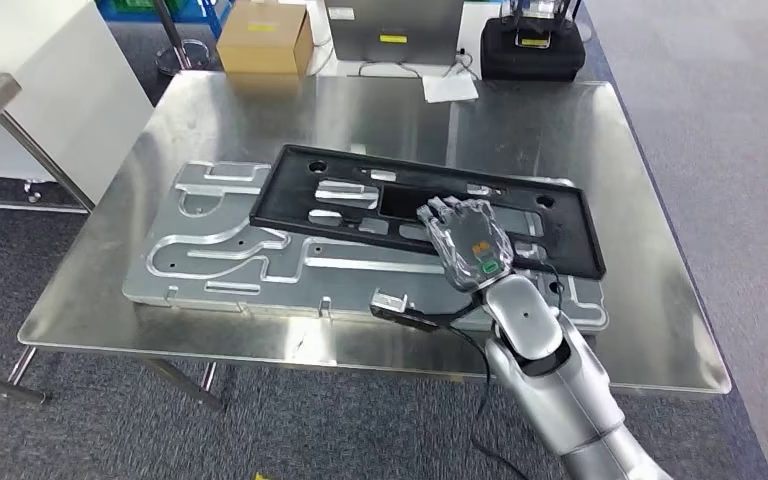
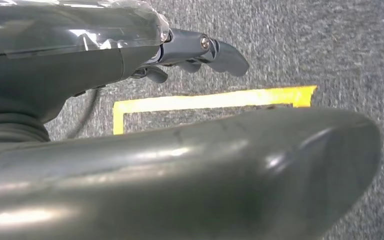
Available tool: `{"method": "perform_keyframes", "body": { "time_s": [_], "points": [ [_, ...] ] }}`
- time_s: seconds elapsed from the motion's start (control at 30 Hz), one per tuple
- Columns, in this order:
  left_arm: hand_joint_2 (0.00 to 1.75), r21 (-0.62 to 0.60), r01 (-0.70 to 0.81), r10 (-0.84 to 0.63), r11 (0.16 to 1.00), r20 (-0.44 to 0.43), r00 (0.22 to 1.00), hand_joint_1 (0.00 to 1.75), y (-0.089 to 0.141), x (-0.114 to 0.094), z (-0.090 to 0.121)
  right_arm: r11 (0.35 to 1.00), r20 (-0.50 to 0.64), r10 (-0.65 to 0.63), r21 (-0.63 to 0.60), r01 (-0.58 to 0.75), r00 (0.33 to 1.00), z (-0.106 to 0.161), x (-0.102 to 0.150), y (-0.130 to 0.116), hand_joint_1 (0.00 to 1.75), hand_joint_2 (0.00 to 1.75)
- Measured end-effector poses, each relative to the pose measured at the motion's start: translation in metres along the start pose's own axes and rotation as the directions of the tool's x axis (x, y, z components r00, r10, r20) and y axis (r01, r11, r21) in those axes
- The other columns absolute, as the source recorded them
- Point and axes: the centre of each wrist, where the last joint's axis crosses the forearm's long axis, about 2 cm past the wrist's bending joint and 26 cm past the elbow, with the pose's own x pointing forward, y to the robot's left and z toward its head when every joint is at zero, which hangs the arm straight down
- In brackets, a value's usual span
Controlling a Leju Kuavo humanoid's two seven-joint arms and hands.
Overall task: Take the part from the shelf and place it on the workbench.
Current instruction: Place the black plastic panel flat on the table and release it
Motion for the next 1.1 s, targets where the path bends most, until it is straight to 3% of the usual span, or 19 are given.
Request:
{"method": "perform_keyframes", "body": {
  "time_s": [0.23,0.37,0.4,0.53,0.73,1.1],
  "points": [
    [0.0,-0.013,-0.016,0.016,1.0,0.03,0.999,0.0,0.003,0.001,-0.001,0.998,0.02,0.009,0.054,-0.01,1.0,-0.006,-0.005,0.011,1.75,1.75],
    [1.75,-0.018,-0.032,0.032,0.999,0.036,0.999,0.0,0.001,0.001,-0.001,0.995,-0.024,0.018,0.099,-0.016,1.0,0.004,-0.02,0.025,0.0,0.0],
    [1.75,-0.02,-0.034,0.035,0.999,0.035,0.999,0.0,0.0,0.001,-0.001,0.994,-0.041,0.023,0.104,-0.018,0.999,0.007,-0.026,0.028,0.0,0.0],
    [0.0,-0.021,-0.048,0.049,0.999,0.028,0.998,0.0,-0.002,0.001,-0.001,0.991,-0.095,0.029,0.13,-0.016,0.995,0.019,-0.042,0.039,0.0,0.0],
    [0.0,-0.02,-0.069,0.07,0.997,0.024,0.997,0.0,-0.003,0.001,-0.001,0.985,-0.168,0.021,0.174,0.008,0.986,0.039,-0.055,0.054,0.0,0.0],
    [0.0,-0.018,-0.081,0.082,0.997,0.031,0.996,0.0,-0.005,0.004,-0.001,0.977,-0.239,-0.029,0.199,0.078,0.971,0.075,-0.052,0.074,0.0,0.0]
  ]
}}
